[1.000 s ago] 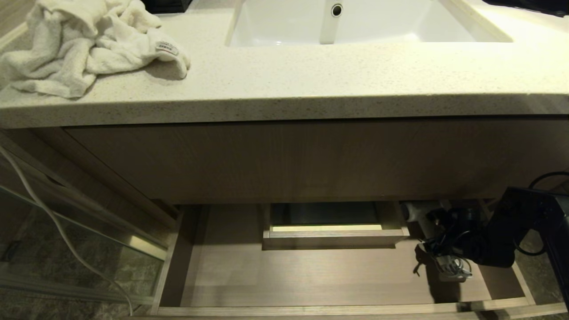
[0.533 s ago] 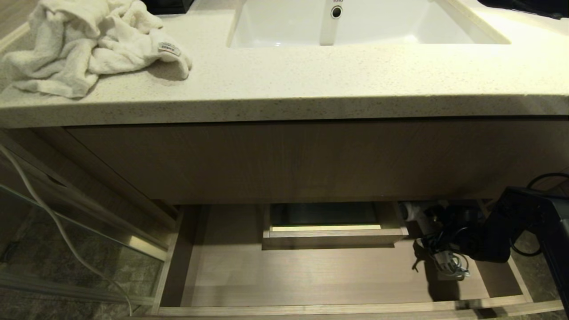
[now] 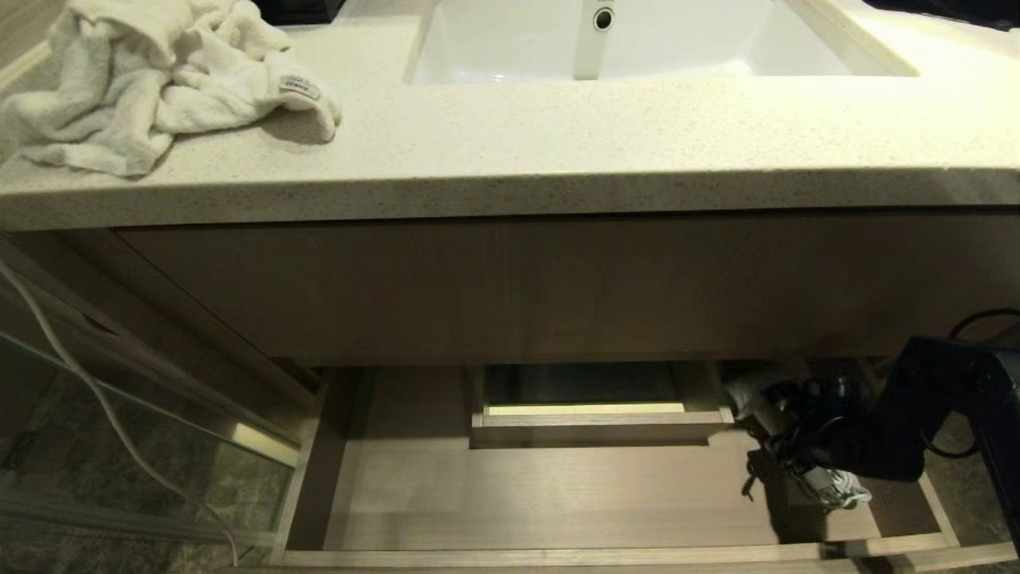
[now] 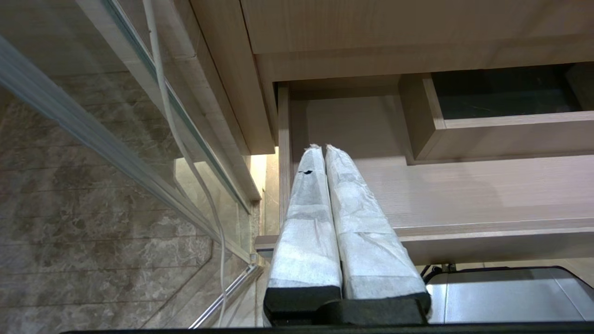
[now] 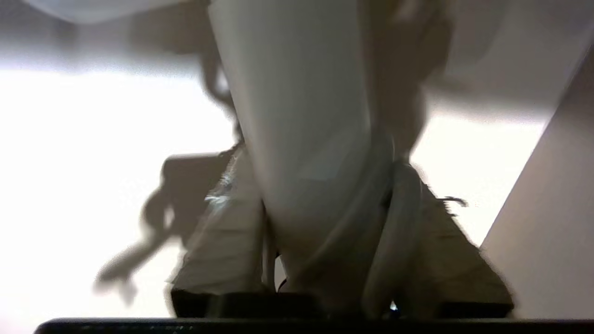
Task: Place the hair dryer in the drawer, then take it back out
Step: Take the hairdryer out
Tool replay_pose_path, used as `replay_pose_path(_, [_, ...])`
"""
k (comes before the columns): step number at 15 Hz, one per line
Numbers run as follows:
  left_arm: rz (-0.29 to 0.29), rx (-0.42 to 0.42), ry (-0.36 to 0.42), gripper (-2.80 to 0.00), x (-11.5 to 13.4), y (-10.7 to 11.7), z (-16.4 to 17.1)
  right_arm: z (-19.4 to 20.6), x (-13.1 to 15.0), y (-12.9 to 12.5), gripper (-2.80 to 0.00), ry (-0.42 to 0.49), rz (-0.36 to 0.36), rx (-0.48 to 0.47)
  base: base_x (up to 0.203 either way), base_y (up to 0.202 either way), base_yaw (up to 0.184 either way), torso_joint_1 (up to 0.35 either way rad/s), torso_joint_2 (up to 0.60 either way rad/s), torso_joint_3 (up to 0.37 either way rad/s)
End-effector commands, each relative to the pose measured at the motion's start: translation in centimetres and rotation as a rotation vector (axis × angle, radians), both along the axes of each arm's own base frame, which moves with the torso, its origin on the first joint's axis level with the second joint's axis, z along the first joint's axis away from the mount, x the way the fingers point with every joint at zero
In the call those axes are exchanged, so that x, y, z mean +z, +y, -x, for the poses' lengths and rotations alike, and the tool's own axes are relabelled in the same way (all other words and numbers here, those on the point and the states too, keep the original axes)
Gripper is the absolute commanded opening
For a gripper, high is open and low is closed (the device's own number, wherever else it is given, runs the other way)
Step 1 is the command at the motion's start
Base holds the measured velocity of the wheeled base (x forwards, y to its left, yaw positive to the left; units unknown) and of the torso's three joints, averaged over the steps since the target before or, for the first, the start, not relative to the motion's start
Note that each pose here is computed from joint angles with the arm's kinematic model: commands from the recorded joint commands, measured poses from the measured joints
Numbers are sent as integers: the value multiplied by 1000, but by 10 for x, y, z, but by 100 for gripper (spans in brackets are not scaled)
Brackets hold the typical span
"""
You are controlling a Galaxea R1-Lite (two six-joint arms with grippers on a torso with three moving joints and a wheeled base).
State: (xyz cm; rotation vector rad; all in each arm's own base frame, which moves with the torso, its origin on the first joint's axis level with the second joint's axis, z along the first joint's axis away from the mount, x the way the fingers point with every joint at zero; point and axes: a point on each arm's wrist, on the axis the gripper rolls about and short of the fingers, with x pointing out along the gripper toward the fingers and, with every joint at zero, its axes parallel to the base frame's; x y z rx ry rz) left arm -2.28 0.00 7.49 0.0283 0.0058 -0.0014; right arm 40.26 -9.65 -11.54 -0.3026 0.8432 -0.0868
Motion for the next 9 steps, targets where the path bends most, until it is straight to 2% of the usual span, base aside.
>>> replay_pose_path(1, [-1,0,3,-280,0,0,0,14,24,3,-280,-14,3,2,0,0,0,0,0,0])
replay_pose_path(4, [-1,0,2,-280,0,0,0,36,43,9,-280,-17,2,1,0,0,0,0,0,0])
replay_pose_path(9, [-1,0,3,-280,0,0,0,49,47,12,-280,-33,15,-6,0,0,0,0,0,0])
